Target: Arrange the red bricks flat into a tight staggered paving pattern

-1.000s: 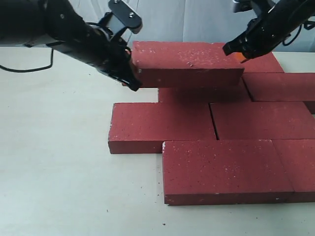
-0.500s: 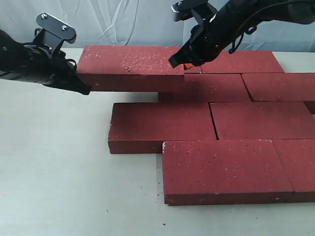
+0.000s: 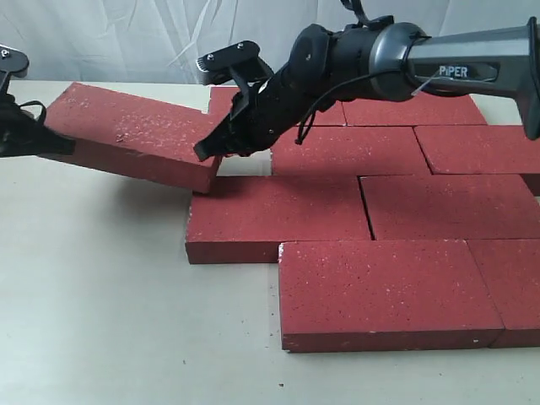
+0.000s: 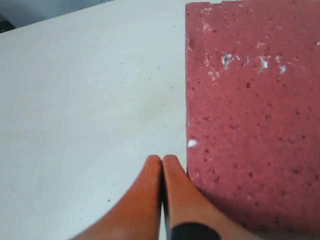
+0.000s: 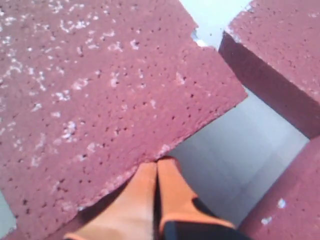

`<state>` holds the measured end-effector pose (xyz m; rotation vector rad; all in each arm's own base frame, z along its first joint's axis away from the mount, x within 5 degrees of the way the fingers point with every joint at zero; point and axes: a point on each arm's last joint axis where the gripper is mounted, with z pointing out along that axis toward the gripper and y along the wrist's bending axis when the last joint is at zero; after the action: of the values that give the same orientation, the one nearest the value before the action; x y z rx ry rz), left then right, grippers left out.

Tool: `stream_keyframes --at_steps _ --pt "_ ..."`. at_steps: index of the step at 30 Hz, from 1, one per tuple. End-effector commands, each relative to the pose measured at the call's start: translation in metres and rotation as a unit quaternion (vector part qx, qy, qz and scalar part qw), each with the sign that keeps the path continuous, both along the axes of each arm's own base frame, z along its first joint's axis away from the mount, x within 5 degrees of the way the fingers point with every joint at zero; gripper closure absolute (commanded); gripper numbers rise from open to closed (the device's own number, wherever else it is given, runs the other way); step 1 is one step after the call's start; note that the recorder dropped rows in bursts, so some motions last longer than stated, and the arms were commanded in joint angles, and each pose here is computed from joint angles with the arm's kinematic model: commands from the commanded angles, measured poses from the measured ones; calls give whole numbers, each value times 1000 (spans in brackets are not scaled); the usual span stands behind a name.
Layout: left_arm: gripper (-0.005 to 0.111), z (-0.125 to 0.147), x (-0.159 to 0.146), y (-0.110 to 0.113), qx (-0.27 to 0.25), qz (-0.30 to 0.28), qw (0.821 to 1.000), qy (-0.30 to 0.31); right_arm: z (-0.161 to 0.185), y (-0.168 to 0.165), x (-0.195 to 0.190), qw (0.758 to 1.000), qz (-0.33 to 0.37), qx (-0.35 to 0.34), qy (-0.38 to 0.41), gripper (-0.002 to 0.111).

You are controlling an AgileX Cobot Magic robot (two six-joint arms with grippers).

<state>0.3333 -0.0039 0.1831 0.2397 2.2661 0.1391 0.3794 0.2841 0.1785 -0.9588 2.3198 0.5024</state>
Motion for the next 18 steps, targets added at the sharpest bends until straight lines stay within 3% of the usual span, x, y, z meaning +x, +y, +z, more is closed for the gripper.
stream_keyframes --at_steps 1,6,11,15,18 --pt "107 -6 1 7 -8 26 1000 0 1 14 8 997 -42 51 -38 109" --pt "107 -34 9 12 9 46 999 13 -15 14 15 996 -55 44 -53 109" --pt "107 -33 10 36 8 100 995 -5 -13 7 22 995 -41 14 -95 109" --pt "107 -33 8 49 -2 131 991 -5 -13 -4 29 994 -76 28 -77 109" --pt "107 -34 7 49 -3 126 992 2 -17 -7 24 997 -61 13 -34 109"
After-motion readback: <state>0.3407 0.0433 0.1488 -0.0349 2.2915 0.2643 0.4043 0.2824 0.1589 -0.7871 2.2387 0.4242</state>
